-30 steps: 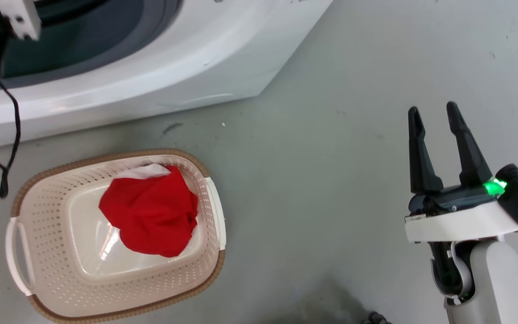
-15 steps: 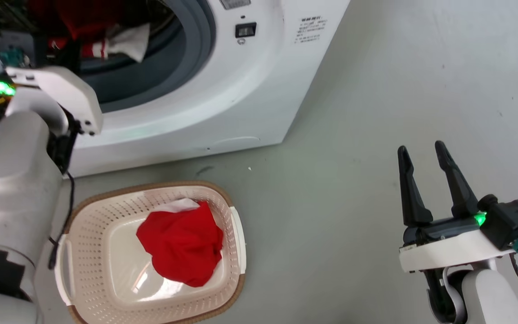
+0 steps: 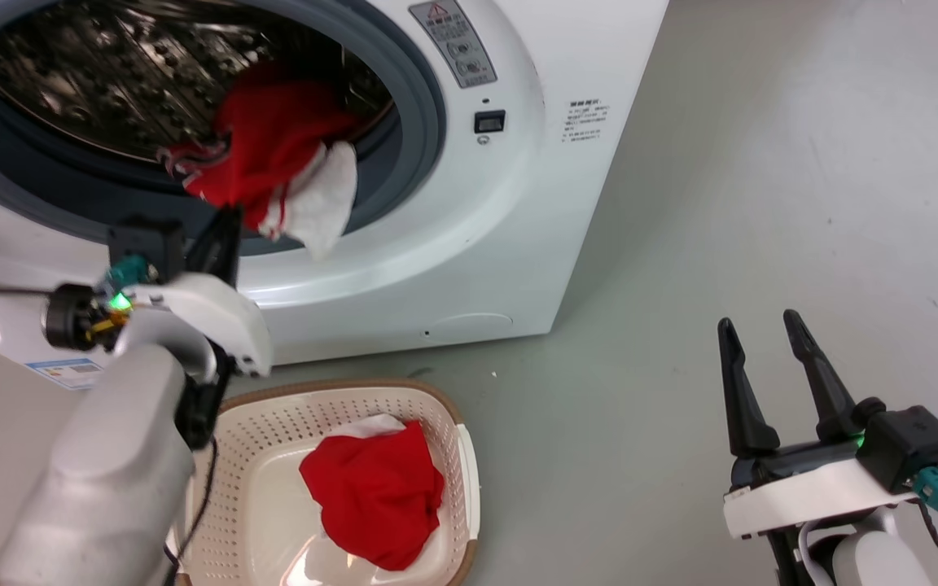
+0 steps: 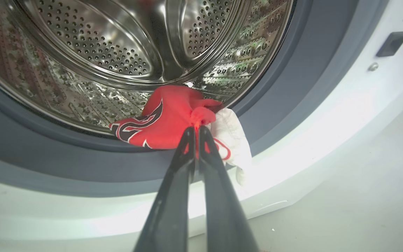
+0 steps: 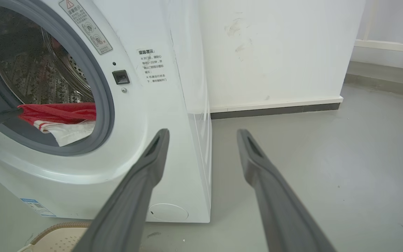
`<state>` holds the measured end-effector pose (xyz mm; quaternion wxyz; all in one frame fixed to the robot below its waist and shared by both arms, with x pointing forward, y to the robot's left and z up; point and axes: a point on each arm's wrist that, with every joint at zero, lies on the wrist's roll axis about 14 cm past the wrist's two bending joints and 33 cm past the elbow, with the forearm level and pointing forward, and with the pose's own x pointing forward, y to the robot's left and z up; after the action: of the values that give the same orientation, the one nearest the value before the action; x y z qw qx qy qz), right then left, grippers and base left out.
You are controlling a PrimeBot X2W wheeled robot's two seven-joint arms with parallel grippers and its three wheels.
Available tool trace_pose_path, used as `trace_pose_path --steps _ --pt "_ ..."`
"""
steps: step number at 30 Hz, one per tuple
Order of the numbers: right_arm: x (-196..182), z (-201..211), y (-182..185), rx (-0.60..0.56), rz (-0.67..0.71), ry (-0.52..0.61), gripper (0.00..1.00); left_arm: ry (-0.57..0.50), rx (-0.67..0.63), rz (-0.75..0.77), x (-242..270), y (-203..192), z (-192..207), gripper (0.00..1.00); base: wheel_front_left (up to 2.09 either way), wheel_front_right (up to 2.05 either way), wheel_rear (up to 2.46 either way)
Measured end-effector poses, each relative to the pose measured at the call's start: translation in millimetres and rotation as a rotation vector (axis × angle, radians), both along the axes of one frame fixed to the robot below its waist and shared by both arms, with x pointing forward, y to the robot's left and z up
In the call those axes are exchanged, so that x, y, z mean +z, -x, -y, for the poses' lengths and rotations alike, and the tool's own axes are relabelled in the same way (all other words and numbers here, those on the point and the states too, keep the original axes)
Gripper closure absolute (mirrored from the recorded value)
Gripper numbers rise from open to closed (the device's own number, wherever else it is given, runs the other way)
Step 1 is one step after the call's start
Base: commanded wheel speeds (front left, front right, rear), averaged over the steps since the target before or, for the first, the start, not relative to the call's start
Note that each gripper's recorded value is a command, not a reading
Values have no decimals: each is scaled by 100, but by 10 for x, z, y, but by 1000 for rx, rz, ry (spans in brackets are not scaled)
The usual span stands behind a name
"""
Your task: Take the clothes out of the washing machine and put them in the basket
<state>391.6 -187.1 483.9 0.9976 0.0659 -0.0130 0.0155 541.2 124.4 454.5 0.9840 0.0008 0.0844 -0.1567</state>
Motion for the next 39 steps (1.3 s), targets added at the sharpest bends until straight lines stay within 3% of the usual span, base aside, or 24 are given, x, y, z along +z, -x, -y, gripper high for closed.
trace_pose_path --steps 13,39 --pt "106 -101 121 28 27 2 0 36 -3 -49 -234 812 57 100 0 0 0" --pt "-199 116 -121 -29 -52 17 0 5 -56 -540 -1784 1481 252 100 0 0 0"
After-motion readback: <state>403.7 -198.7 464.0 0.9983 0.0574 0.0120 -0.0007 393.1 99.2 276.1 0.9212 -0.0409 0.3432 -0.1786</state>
